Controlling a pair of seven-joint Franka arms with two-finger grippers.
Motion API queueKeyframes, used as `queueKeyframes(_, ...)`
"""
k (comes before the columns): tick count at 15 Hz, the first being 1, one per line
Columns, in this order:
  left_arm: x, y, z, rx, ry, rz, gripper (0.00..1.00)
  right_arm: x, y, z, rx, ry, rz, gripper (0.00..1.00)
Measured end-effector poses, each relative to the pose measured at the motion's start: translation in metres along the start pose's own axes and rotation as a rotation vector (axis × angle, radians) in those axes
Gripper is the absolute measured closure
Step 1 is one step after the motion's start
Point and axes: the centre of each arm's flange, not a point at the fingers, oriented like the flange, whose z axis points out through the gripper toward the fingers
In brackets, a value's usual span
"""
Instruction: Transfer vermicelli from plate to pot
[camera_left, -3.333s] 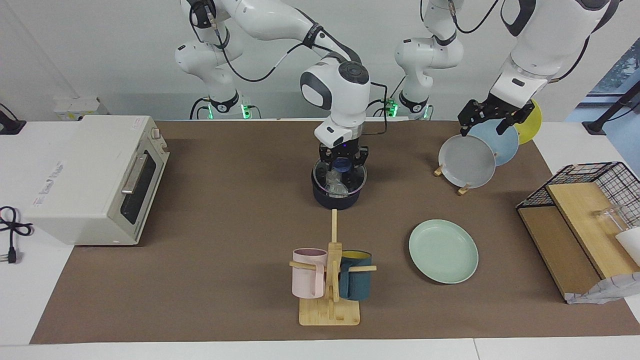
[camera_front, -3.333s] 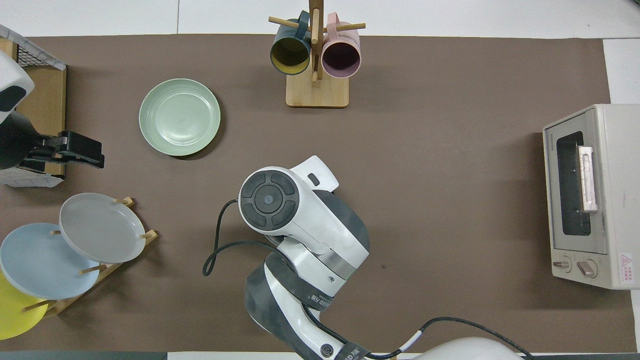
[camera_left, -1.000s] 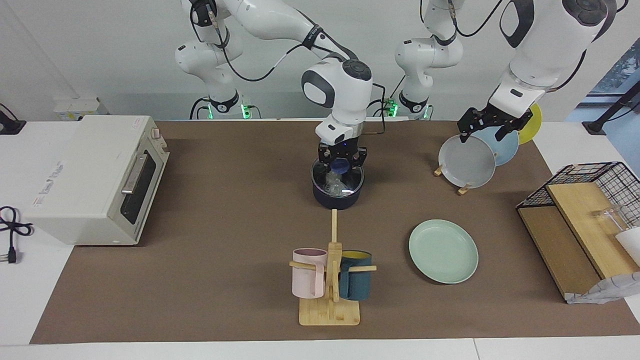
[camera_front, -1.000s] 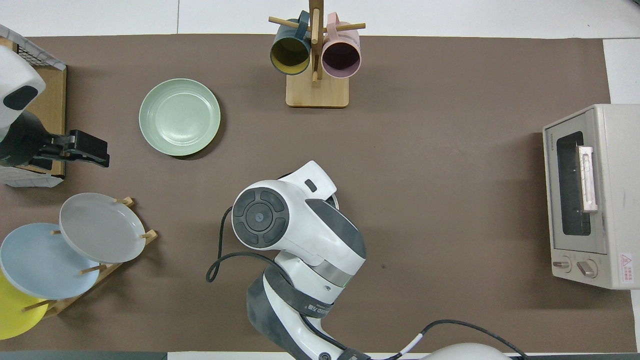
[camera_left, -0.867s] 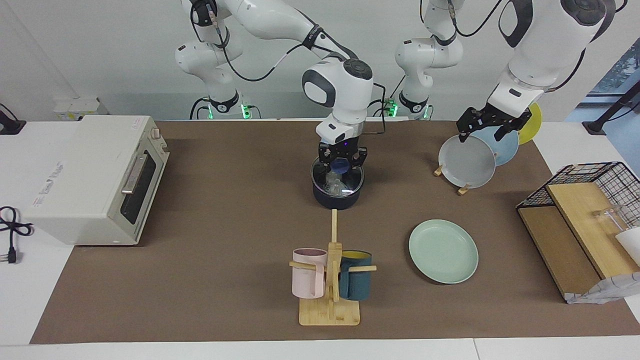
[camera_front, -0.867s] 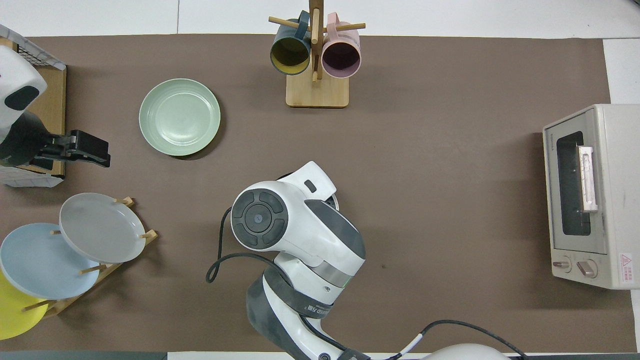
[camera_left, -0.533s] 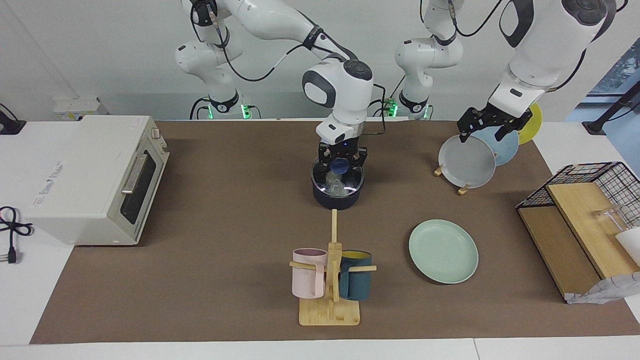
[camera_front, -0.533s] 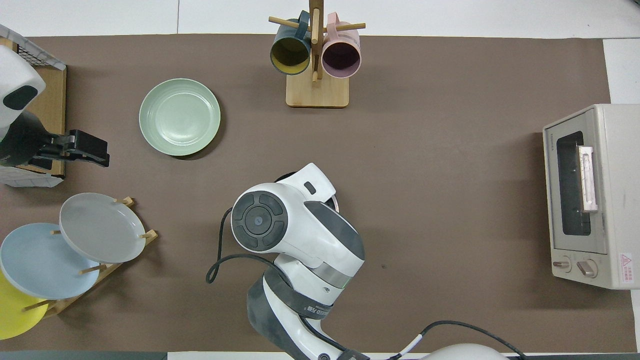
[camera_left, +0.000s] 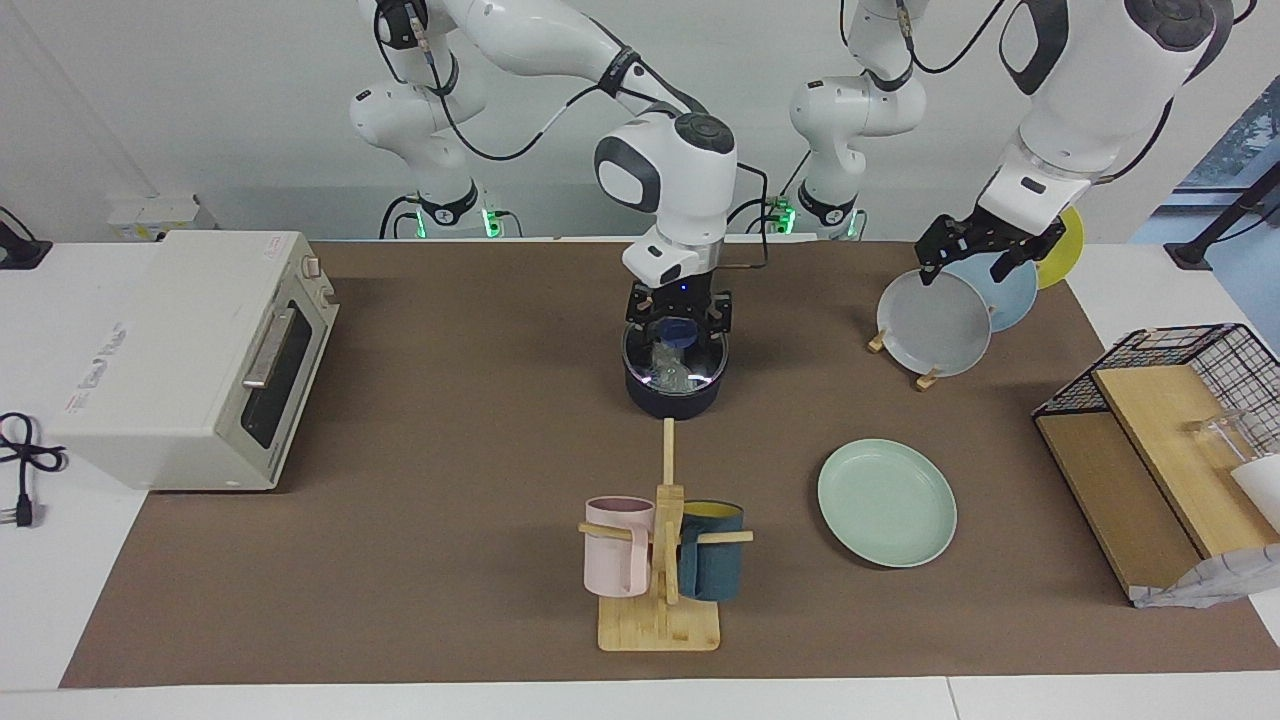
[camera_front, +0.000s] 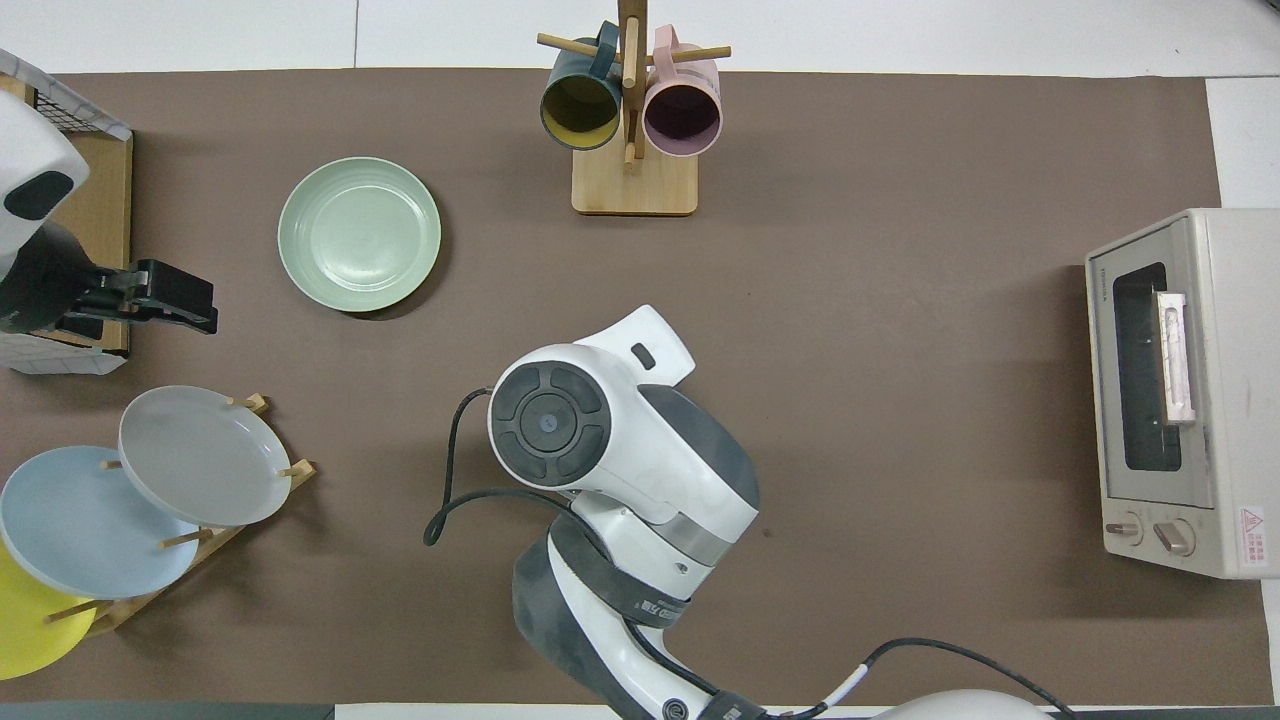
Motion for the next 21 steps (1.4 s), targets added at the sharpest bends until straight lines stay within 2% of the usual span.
queueKeyframes(4,0.000,0.000,0.000,0.000,0.000,0.000,0.00,0.049,0.057,-0.038,-0.047,-0.006,-0.051,0.00)
queueKeyframes(7,0.000,0.000,0.000,0.000,0.000,0.000,0.00,0.097,0.122,-0.077,-0.066,-0.072,-0.085,0.00)
queueKeyframes(11,0.000,0.000,0.000,0.000,0.000,0.000,0.00,0.153,0.245,-0.122,-0.055,-0.143,-0.129,0.00)
queueKeyframes(14,0.000,0.000,0.000,0.000,0.000,0.000,0.00,0.160,0.313,-0.148,-0.064,-0.178,-0.142,0.00)
queueKeyframes(16,0.000,0.000,0.000,0.000,0.000,0.000,0.00,0.154,0.335,-0.161,-0.071,-0.200,-0.128,0.00)
queueKeyframes(18,0.000,0.000,0.000,0.000,0.000,0.000,0.00,0.150,0.348,-0.164,-0.076,-0.217,-0.116,0.00)
queueKeyframes(21,0.000,0.000,0.000,0.000,0.000,0.000,0.00,0.156,0.376,-0.153,-0.068,-0.238,-0.182,0.00)
